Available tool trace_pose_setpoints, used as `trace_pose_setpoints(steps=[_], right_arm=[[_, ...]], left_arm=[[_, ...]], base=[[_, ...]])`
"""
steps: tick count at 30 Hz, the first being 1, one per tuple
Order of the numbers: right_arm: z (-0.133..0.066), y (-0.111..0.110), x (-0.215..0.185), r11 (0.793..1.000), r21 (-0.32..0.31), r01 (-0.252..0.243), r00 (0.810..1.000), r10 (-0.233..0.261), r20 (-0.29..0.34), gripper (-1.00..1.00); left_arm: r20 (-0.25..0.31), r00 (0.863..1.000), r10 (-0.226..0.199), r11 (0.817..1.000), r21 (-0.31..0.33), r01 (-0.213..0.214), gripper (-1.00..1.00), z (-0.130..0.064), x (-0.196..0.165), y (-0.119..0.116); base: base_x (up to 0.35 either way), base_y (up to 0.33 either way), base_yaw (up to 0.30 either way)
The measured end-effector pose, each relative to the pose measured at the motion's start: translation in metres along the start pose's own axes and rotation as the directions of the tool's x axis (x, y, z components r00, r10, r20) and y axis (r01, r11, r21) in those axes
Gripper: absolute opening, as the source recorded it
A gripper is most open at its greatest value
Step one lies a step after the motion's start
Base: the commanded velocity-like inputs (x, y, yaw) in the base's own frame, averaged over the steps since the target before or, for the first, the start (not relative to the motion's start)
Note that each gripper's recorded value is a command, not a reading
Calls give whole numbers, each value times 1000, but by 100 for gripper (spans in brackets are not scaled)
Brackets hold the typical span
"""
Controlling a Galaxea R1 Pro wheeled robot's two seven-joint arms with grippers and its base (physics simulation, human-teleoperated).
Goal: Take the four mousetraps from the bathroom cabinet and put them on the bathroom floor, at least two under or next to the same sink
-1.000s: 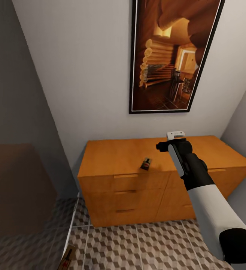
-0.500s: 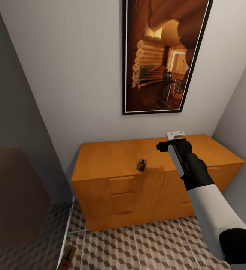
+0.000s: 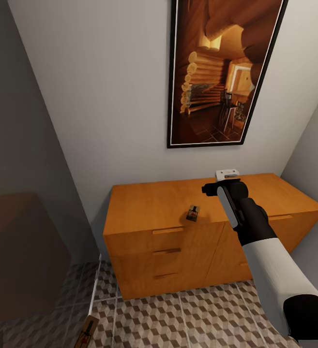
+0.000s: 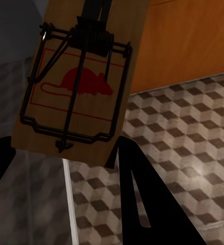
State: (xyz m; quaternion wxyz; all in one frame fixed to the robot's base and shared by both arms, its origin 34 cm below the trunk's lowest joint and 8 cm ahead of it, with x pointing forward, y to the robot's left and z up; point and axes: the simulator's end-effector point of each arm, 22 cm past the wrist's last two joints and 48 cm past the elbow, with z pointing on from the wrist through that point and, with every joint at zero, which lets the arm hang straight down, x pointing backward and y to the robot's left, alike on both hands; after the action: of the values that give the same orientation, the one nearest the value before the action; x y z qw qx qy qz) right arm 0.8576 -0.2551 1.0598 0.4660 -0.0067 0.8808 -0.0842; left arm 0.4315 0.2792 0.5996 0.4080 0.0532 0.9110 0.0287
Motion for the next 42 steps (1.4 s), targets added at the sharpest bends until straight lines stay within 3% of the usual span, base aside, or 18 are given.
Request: trace_pose_setpoints(steps=[9,16,29,37,42], right_arm=[[2,-4,-5,1000,16,-7,1000,7,28,100],[18,-13,8,995,100,-26,999,22,37,100],[15,47,6,997,43,-61,997,59,55,100],[9,52,-6,991,82,-104,990,95,107,100],[27,58,18,990,87,-115,991,108,84,100]], left_arm=[[0,1000,0,1000,0,0,-100,0,0,0],[0,1000,0,1000,0,0,-100,0,0,0],[-1,1000,0,1000,1,0,-100,0,0,0],[-1,1000,1,1000,1,-1,-100,0,0,0],[0,1000,1,1000,1,-1,-100,0,0,0]], base=[[1,4,0],[0,0,0],[0,0,0],[0,0,0],[0,0,0]])
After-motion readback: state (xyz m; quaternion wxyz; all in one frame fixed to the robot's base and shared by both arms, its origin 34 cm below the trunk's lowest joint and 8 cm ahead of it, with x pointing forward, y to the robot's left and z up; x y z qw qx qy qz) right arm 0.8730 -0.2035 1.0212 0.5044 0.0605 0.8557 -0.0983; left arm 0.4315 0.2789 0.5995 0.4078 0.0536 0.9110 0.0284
